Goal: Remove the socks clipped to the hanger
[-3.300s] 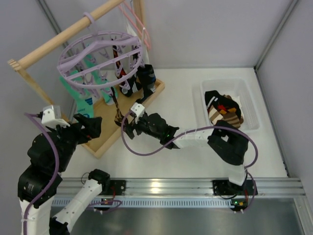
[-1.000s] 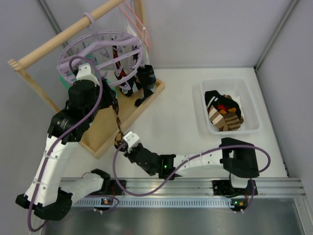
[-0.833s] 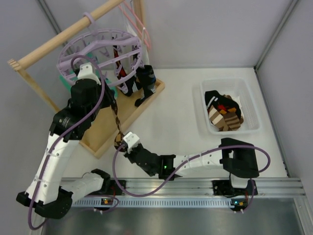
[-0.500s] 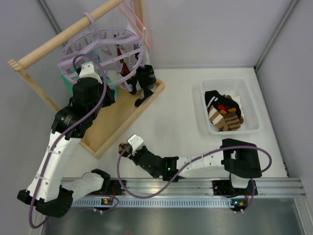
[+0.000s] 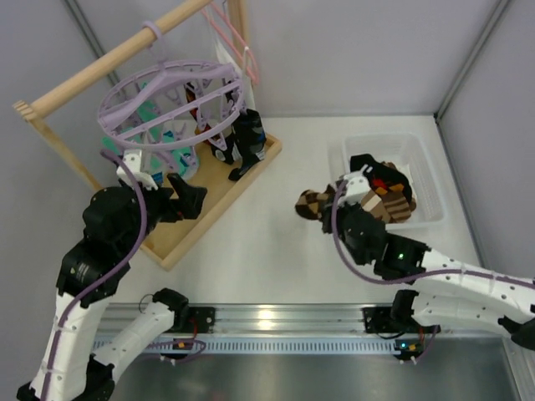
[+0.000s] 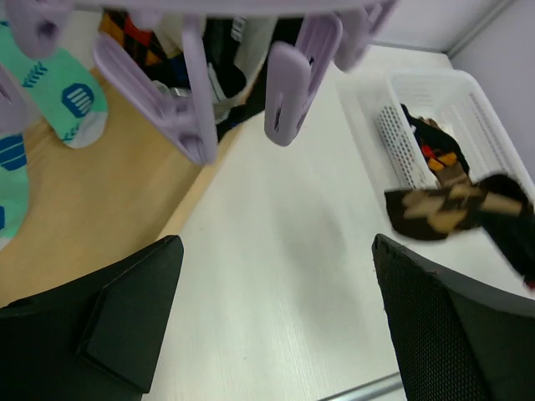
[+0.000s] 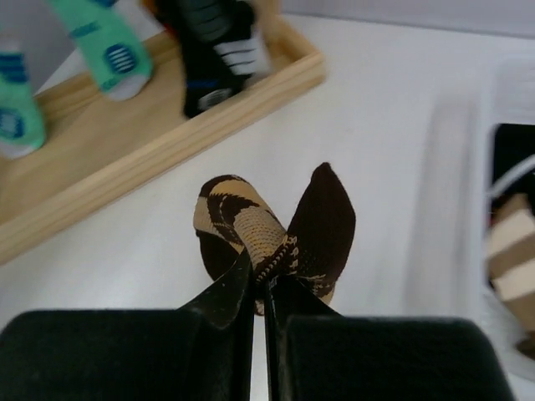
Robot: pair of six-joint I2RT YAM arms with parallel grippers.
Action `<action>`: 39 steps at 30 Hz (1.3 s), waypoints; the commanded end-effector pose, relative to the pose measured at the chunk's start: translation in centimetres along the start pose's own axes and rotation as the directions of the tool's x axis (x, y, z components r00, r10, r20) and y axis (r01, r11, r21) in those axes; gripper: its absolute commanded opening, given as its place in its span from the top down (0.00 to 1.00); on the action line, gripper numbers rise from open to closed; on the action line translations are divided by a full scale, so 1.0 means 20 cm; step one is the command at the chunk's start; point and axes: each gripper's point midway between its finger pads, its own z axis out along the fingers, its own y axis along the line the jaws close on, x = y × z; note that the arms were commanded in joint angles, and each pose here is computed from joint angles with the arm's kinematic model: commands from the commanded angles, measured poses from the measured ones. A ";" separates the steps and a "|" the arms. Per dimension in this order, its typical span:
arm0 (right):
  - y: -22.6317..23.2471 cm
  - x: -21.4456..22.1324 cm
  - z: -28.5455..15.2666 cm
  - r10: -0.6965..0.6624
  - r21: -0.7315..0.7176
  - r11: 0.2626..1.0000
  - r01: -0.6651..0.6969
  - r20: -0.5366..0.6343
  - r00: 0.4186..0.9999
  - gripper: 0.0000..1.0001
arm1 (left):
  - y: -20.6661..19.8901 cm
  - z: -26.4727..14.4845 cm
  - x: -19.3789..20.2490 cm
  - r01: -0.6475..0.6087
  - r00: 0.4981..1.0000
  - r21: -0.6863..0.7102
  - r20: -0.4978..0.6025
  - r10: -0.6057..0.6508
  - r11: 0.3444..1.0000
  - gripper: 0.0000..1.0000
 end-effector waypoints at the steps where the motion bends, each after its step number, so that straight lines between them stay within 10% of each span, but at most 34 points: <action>1: -0.37 -0.04 -0.05 -0.037 0.181 0.982 0.055 -0.099 0.994 1.00 | -0.12 -0.08 0.08 -0.035 0.999 0.181 -0.012 0.038 0.983 0.02; 13: -1.35 -0.23 0.24 0.192 0.445 0.888 -0.115 -0.132 0.972 0.96 | -0.02 -0.22 0.29 -0.022 0.996 0.229 0.094 0.001 0.973 0.02; 15: -1.51 -0.18 0.28 0.223 0.499 0.860 -0.108 -0.177 0.959 0.53 | 0.00 -0.20 0.34 -0.026 0.997 0.225 0.078 0.008 0.974 0.02; 16: -1.55 -0.11 0.28 0.231 0.536 0.841 -0.069 -0.242 0.942 0.09 | -0.01 -0.20 0.34 -0.025 0.997 0.231 0.077 0.007 0.973 0.02; 17: -1.56 -0.14 0.28 0.220 0.544 0.837 -0.059 -0.236 0.947 0.01 | -0.01 -0.21 0.34 -0.024 0.997 0.235 0.082 0.005 0.972 0.02; 21: -1.39 -0.27 0.32 0.177 0.422 0.899 -0.119 -0.100 0.979 0.01 | 0.02 -0.20 0.34 0.000 0.995 0.203 0.094 -0.020 0.979 0.02; 24: -0.97 -0.41 0.42 0.165 -0.022 0.986 -0.164 0.081 0.983 0.00 | 0.04 -0.16 0.38 0.033 0.997 0.182 0.067 -0.046 0.983 0.02; 31: -0.27 -0.32 0.74 -0.059 -0.490 0.864 0.117 0.132 0.989 0.01 | 0.07 -0.14 0.38 0.040 0.997 0.145 0.065 -0.050 0.989 0.02; 39: 0.02 -0.35 1.13 -0.100 -0.612 0.761 0.214 0.215 0.971 0.02 | 0.06 -0.13 0.39 0.040 0.997 0.150 0.061 -0.050 0.988 0.02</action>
